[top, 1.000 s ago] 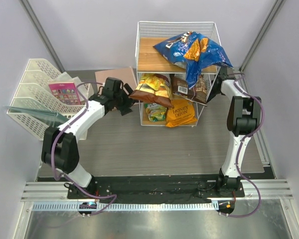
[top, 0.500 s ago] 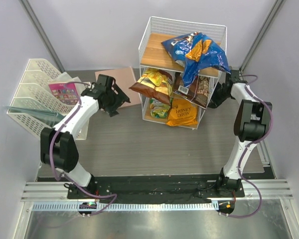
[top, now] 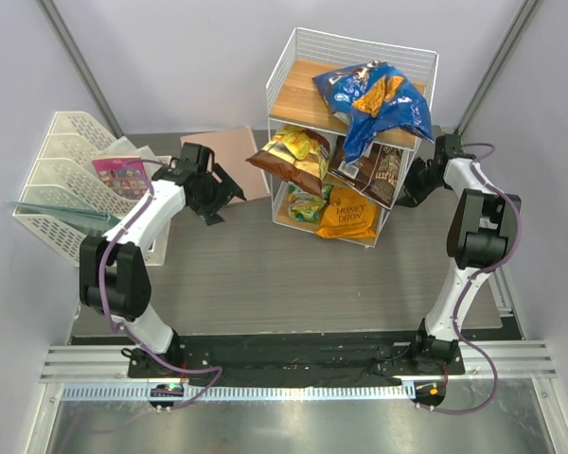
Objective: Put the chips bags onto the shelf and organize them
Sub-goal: Adjust the shelf at the center of the board.
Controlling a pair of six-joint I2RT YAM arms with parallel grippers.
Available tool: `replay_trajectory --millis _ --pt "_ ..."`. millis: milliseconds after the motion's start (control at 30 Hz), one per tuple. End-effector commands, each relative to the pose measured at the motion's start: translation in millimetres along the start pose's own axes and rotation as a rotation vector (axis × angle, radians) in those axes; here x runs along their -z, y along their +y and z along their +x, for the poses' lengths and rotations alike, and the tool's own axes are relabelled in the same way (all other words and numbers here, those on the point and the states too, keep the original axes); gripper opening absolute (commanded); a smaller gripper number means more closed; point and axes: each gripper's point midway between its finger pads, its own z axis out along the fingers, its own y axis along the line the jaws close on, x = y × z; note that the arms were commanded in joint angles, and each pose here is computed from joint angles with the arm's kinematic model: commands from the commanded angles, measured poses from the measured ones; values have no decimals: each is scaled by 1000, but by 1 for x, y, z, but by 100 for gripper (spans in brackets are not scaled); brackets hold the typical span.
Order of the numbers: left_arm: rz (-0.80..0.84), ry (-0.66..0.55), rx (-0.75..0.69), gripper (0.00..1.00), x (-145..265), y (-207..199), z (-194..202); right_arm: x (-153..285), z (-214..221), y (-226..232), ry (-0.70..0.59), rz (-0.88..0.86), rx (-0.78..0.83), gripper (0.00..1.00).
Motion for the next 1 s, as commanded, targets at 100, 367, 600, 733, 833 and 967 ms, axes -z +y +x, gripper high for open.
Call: replay_trajectory --millis 100,367,600,733,833,967 --pt "72 6 -41 80 8 -12 1 -18 -21 41 0 -77 98 62" --pt "68 6 -29 80 7 -7 4 -41 14 103 78 -166 201 63" --pt "59 10 -16 80 1 -2 7 -21 24 95 72 -159 210 63" --pt "58 13 -14 80 -1 -1 7 -1 17 81 53 -171 199 64" --pt "57 21 -15 80 -4 -1 8 18 7 81 29 -245 172 64" --pt "62 28 -25 79 -6 -4 9 30 4 90 24 -383 151 64"
